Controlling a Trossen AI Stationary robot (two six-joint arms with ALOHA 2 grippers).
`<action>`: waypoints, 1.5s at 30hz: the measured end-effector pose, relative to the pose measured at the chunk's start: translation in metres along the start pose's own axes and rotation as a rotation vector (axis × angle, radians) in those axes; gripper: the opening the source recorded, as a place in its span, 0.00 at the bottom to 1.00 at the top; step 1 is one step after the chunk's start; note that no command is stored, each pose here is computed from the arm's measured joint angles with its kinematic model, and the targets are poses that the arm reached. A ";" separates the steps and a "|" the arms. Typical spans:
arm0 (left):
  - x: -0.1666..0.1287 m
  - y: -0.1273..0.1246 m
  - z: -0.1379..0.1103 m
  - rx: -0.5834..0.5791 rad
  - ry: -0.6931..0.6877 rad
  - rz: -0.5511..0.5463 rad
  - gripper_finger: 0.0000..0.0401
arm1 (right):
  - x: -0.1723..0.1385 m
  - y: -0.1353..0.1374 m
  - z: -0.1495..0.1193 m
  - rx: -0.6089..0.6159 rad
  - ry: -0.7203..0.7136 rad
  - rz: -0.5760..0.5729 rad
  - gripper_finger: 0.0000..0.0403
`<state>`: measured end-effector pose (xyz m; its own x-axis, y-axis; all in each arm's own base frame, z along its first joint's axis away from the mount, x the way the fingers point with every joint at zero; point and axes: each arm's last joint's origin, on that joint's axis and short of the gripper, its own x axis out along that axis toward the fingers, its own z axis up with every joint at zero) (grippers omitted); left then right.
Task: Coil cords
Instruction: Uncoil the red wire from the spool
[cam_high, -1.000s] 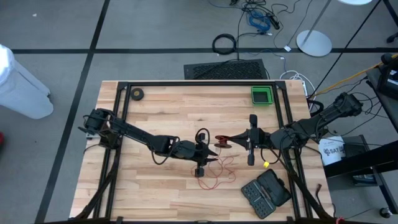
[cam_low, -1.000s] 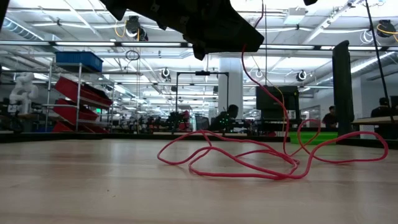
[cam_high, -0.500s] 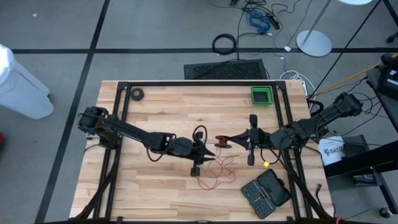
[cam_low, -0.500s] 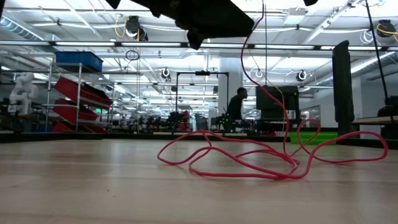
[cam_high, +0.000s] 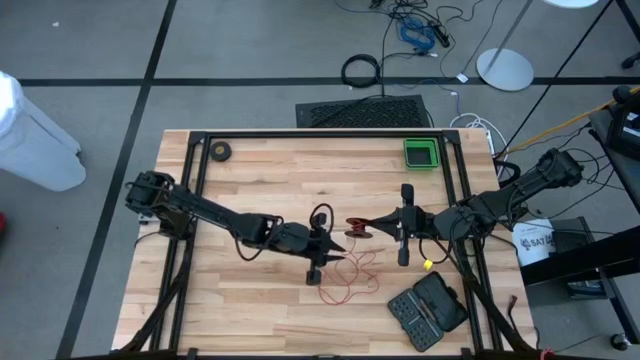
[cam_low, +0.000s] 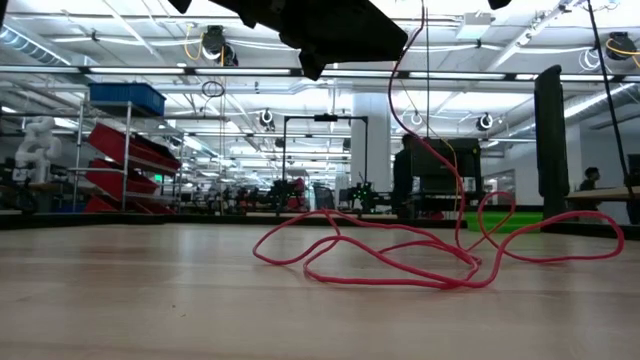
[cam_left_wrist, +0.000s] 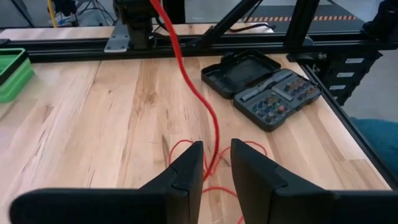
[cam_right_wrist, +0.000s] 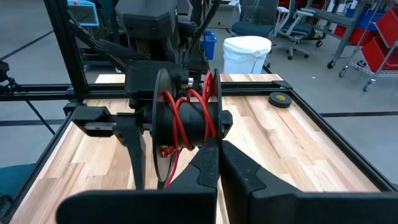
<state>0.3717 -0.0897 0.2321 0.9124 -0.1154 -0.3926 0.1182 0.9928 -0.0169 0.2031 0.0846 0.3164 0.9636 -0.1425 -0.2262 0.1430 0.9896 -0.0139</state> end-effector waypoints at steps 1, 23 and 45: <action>0.000 0.000 0.000 0.000 -0.001 0.000 0.25 | 0.000 0.000 0.000 0.000 0.000 0.000 0.00; 0.002 0.001 -0.001 -0.001 -0.010 0.032 0.34 | 0.000 0.000 0.000 0.000 -0.001 0.000 0.00; 0.007 0.001 -0.001 -0.006 -0.043 0.052 0.34 | 0.000 0.000 0.000 0.001 -0.001 0.000 0.00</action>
<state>0.3775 -0.0896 0.2283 0.9332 -0.0646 -0.3536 0.0678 0.9977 -0.0032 0.2031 0.0846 0.3166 0.9639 -0.1423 -0.2252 0.1431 0.9896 -0.0129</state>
